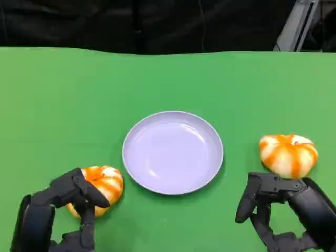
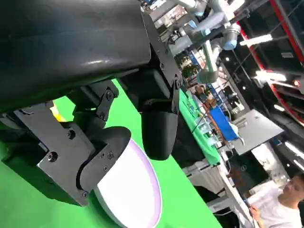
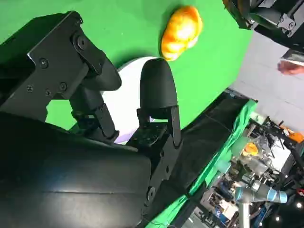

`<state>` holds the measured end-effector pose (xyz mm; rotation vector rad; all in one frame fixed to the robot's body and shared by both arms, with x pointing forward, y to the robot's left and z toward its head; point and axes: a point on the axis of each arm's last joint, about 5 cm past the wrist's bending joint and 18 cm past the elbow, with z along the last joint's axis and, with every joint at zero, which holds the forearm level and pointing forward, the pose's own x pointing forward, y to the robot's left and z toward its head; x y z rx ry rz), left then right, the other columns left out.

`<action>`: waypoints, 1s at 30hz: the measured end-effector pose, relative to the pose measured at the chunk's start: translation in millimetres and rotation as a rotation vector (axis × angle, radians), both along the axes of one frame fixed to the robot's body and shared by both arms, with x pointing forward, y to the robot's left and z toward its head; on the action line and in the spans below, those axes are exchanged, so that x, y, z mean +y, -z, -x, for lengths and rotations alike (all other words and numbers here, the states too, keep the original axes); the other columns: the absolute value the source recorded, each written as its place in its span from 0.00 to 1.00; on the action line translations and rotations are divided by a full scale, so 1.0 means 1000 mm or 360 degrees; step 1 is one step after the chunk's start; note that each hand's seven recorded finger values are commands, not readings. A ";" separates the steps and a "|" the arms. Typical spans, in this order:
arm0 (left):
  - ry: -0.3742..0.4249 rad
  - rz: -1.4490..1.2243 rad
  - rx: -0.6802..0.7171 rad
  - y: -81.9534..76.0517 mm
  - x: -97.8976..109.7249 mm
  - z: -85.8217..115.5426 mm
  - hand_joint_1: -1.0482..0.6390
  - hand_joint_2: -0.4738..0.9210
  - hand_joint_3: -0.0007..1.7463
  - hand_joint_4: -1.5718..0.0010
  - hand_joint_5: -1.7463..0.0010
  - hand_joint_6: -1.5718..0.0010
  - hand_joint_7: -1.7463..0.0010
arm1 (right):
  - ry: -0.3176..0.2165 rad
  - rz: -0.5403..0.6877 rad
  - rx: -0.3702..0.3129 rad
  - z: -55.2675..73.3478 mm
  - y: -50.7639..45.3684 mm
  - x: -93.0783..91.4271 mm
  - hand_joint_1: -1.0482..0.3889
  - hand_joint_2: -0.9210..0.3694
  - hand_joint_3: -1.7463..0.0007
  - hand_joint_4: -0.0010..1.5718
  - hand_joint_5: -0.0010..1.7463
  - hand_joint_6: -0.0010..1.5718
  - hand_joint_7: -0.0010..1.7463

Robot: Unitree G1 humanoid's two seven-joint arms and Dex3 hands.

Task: Grasp the bread from the table and place it into the plate.

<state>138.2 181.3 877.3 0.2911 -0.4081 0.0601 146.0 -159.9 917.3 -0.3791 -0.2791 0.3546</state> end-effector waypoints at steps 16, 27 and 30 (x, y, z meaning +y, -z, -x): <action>-0.0001 0.0002 -0.0001 0.000 0.000 0.000 0.64 0.56 0.85 0.41 0.07 0.45 0.23 | -0.0001 0.0001 0.0000 0.000 0.0005 0.000 0.80 0.47 0.19 0.55 0.96 0.51 0.77; -0.0003 -0.0002 -0.0022 -0.001 0.001 0.000 0.61 0.68 0.67 0.46 0.17 0.49 0.35 | -0.0001 0.0002 -0.0001 0.000 0.0004 0.000 0.79 0.47 0.19 0.56 0.96 0.51 0.77; -0.0033 0.0006 -0.0058 0.000 0.002 -0.001 0.61 0.73 0.60 0.48 0.20 0.50 0.39 | 0.0000 0.0004 -0.0001 0.000 0.0004 0.000 0.79 0.48 0.19 0.56 0.95 0.51 0.77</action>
